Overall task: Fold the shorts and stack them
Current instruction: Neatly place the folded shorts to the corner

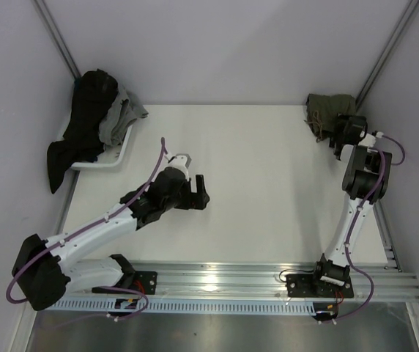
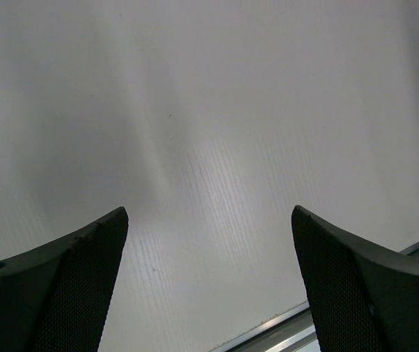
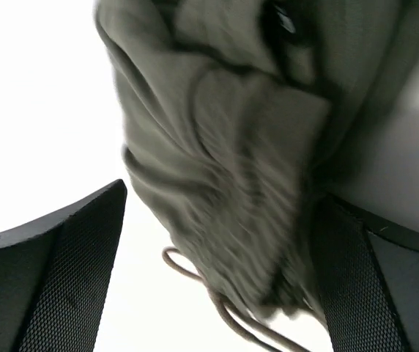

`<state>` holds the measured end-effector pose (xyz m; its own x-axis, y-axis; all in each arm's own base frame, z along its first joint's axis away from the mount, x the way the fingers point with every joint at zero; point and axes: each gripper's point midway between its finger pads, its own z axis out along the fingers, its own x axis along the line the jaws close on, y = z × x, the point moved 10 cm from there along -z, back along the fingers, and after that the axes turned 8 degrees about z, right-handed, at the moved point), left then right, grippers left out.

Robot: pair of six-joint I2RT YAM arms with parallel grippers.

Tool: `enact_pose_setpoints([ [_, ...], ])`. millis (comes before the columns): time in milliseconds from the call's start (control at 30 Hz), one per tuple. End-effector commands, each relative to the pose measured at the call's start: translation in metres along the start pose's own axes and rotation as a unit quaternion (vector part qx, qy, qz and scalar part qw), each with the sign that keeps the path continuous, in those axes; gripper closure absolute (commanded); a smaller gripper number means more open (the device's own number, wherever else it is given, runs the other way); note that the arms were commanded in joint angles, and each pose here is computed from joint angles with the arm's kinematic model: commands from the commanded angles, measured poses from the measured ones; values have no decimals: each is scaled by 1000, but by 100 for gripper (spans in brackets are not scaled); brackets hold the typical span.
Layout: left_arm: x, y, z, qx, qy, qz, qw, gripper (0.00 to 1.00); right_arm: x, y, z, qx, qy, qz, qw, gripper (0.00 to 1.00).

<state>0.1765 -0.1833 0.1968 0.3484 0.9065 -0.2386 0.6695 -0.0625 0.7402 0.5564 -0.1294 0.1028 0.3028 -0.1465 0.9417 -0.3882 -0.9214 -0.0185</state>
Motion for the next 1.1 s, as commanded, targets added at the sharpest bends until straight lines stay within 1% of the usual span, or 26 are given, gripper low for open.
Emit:
enact_pose_setpoints([
  [0, -2, 17, -20, -42, -16, 0, 999, 6, 28, 19, -37, -18, -19, -43, 999, 0],
  [67, 0, 18, -30, -53, -19, 0, 998, 6, 24, 27, -62, -4, -31, -65, 997, 1],
  [100, 1, 17, -34, -54, -17, 1, 998, 6, 47, 34, -84, -6, -26, -77, 997, 1],
  [133, 3, 15, -37, -56, -17, 1, 998, 6, 50, 34, -96, -2, -33, -96, 995, 1],
  [167, 4, 15, -44, -67, -22, 1, 998, 6, 42, 35, -111, 18, -66, -155, 986, 1],
  [200, 6, 13, -47, -70, -20, 3, 997, 6, 64, 32, -135, 21, -53, -188, 981, 0],
  [233, 8, 12, -50, -75, -21, 3, 997, 6, 68, 30, -149, 22, -59, -220, 974, 0],
  [267, 9, 11, -53, -81, -21, 3, 997, 6, 68, 28, -165, 32, -53, -280, 958, 0],
  [300, 12, 9, -59, -91, -17, 0, 996, 6, 51, 21, -183, 53, -64, -306, 948, 1],
  [333, 13, 8, -63, -98, -19, -3, 995, 6, 70, 19, -215, 52, -23, -321, 945, 1],
  [367, 14, 7, -66, -101, -20, -12, 995, 5, 70, 15, -234, 80, 11, -351, 933, 1],
  [400, 16, 5, -73, -112, -22, -20, 993, 6, 44, 14, -254, 100, -1, -365, 925, 0],
  [433, 17, 4, -77, -120, -21, -25, 992, 6, 57, 7, -289, 108, 49, -378, 918, 0],
  [467, 19, 0, -78, -119, -19, -31, 992, 6, 50, 5, -307, 121, 60, -400, 906, 0],
  [500, 21, -2, -83, -129, -23, -35, 991, 6, 43, 4, -323, 131, 66, -407, 901, 1],
  [533, 24, -3, -85, -135, -15, -38, 990, 6, 22, -1, -338, 152, 60, -415, 895, 1],
  [567, 27, -8, -87, -131, -8, -40, 991, 6, 25, 1, -364, 157, 92, -417, 890, 0],
  [633, 30, -11, -93, -142, -5, -45, 989, 6, -2, 0, -387, 184, 90, -430, 879, 1],
  [667, 32, -14, -96, -139, -1, -49, 989, 6, -3, 3, -409, 182, 114, -430, 877, 1],
  [800, 36, -24, -105, -155, -13, -72, 985, 6, -30, 10, -446, 185, 154, -437, 867, 1],
  [833, 39, -34, -102, -158, -21, -73, 985, 6, -35, 13, -450, 180, 162, -448, 860, 1],
  [867, 39, -34, -101, -172, -28, -78, 982, 6, -48, 15, -450, 182, 148, -456, 859, 0],
  [933, 46, -48, -90, -178, -15, -84, 980, 6, -54, 20, -457, 168, 161, -465, 854, 1],
  [967, 53, -61, -79, -183, -4, -83, 980, 6, -62, 21, -455, 173, 154, -468, 853, 1],
  [1033, 57, -67, -75, -193, 3, -84, 978, 6, -68, 19, -457, 192, 172, -470, 845, 0],
  [1067, 62, -79, -68, -189, 11, -80, 979, 6, -70, 18, -456, 194, 174, -469, 844, 1],
])
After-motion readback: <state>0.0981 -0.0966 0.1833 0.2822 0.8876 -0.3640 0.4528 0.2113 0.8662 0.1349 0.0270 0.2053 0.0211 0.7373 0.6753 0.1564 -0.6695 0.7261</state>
